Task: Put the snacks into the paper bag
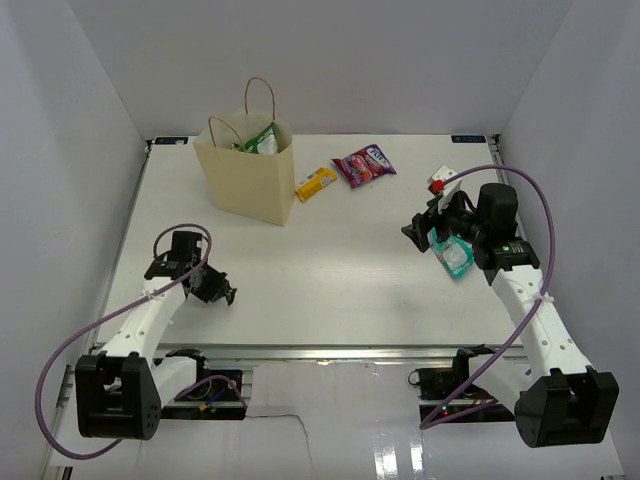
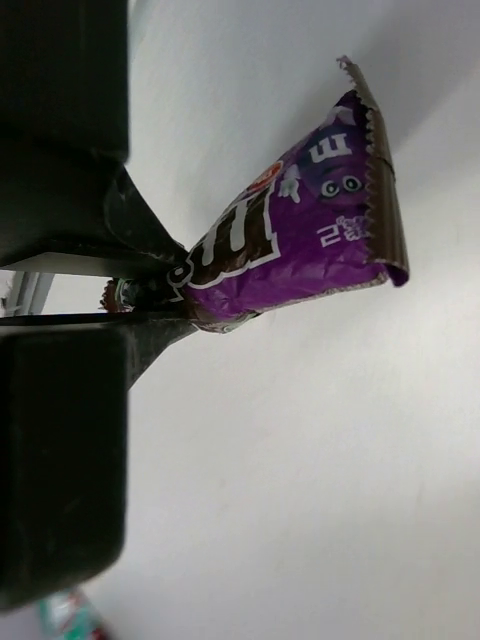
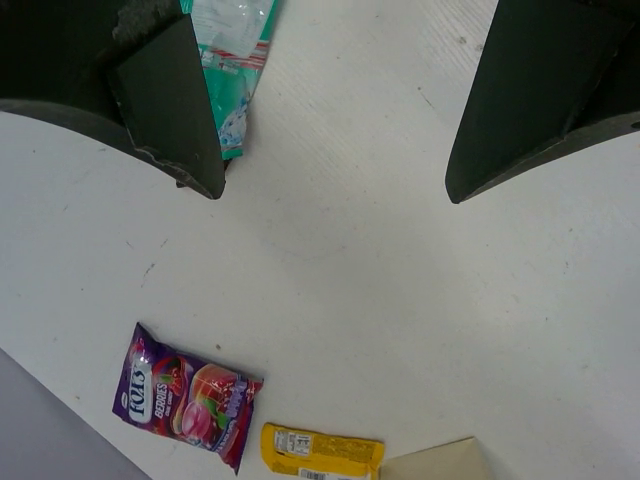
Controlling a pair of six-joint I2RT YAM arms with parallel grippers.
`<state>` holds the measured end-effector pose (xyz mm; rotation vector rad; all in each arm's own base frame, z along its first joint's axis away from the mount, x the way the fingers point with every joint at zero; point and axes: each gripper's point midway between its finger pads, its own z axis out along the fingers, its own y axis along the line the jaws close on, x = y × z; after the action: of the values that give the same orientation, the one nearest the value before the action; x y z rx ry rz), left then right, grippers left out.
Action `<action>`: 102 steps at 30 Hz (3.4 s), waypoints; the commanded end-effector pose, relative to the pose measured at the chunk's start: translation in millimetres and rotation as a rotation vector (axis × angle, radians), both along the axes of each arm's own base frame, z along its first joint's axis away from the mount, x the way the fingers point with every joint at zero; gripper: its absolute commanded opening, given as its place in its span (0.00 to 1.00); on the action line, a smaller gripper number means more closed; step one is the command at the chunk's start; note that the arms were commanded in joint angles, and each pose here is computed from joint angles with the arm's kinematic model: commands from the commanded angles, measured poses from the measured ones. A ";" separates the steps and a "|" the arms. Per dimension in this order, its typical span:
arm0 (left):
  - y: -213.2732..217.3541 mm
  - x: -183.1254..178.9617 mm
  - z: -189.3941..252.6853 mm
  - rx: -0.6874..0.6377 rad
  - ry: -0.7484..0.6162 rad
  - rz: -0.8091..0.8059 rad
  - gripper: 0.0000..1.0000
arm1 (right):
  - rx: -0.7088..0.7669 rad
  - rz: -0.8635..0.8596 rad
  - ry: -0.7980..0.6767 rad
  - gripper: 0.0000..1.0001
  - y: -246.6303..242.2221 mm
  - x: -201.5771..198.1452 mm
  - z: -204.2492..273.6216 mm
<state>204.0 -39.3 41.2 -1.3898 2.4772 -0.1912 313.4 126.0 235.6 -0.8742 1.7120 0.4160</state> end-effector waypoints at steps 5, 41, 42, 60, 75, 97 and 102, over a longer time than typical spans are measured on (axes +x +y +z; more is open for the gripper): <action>-77.7 106.3 208.5 -0.183 -0.944 -0.577 0.00 | -0.009 -0.032 0.025 0.97 -12.5 -6.7 -9.0; -100.4 305.1 342.6 -0.151 -1.044 -0.373 0.39 | 0.001 -0.072 0.035 0.96 -20.7 -10.0 -11.8; -100.8 305.6 341.7 -0.150 -1.042 -0.372 0.43 | 0.001 -0.073 0.035 0.96 -21.2 -9.9 -11.8; -93.4 224.9 427.0 0.167 -1.392 -0.699 0.98 | -0.404 -0.843 0.404 0.98 -154.9 32.8 -115.5; -95.1 89.7 270.3 -0.180 -1.163 -0.588 0.96 | -0.492 -0.506 0.552 0.84 -136.7 43.1 -188.0; -354.9 101.8 133.8 -0.698 -0.605 -0.869 0.91 | -0.027 0.203 0.356 0.08 -14.1 -36.9 -106.1; -386.7 100.9 126.0 -0.728 -0.581 -0.937 0.92 | -0.021 0.262 0.343 0.08 1.8 -42.8 -98.7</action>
<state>308.7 -406.3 129.2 -0.2074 2.4411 -1.4303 273.8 106.7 112.3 -1.0305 2.0459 0.6796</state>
